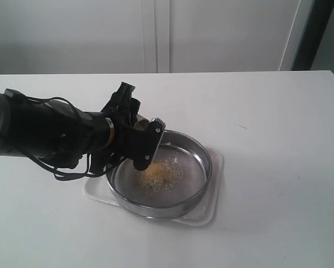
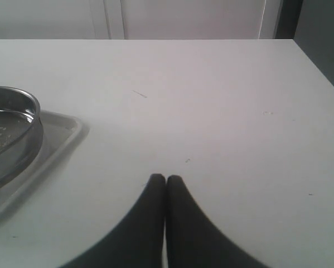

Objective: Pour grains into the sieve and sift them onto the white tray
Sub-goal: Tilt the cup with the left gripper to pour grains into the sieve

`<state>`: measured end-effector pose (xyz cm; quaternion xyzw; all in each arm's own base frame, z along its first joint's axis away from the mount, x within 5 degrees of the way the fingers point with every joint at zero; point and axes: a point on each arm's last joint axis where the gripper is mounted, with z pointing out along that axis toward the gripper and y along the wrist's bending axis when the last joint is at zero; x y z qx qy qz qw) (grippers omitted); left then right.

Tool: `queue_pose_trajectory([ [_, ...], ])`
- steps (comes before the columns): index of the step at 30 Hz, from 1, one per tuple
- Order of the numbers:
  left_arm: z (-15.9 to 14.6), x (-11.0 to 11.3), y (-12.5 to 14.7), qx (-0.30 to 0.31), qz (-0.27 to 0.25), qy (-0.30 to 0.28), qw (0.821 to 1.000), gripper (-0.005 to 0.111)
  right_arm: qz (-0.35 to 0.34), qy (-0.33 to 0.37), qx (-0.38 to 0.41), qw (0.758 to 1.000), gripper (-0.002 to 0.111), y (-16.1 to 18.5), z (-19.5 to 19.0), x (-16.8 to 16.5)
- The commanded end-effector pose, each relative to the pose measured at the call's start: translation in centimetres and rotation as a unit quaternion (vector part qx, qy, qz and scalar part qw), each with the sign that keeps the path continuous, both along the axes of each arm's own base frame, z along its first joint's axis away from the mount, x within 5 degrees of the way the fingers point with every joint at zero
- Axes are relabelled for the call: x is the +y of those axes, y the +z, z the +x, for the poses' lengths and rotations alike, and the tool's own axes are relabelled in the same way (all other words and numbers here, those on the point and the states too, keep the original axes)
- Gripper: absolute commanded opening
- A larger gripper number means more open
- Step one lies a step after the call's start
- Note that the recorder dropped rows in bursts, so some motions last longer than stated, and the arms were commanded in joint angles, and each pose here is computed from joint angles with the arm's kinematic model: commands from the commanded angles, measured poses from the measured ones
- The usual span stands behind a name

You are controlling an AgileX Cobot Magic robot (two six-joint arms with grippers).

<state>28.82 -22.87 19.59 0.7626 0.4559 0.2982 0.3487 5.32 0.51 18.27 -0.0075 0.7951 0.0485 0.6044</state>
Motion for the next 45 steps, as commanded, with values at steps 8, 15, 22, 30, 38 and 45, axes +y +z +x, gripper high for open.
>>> queue_pose_trajectory([
  [8,-0.08,-0.36,0.53,-0.021,0.038,-0.043,0.998,0.000,-0.001,0.001,-0.007,1.000,0.000,-0.04,0.01,0.01],
  [15,-0.08,-0.36,0.53,-0.029,0.059,-0.059,0.996,0.000,-0.001,0.001,-0.007,1.000,0.000,-0.04,0.01,0.01],
  [22,-0.08,-0.36,0.53,-0.041,0.095,-0.085,0.991,0.000,-0.001,0.001,-0.007,1.000,0.000,-0.04,0.01,0.01],
  [30,-0.08,-0.36,0.53,-0.050,0.121,-0.104,0.986,0.000,-0.001,0.001,-0.007,1.000,0.000,-0.04,0.01,0.01],
  [38,-0.08,-0.36,0.53,-0.069,0.173,-0.143,0.972,0.000,-0.001,0.001,-0.007,1.000,0.000,-0.04,0.01,0.01],
  [45,-0.06,-0.33,0.54,-0.092,0.241,-0.190,0.947,0.000,-0.001,0.001,-0.007,1.000,0.000,-0.04,0.01,0.01],
])
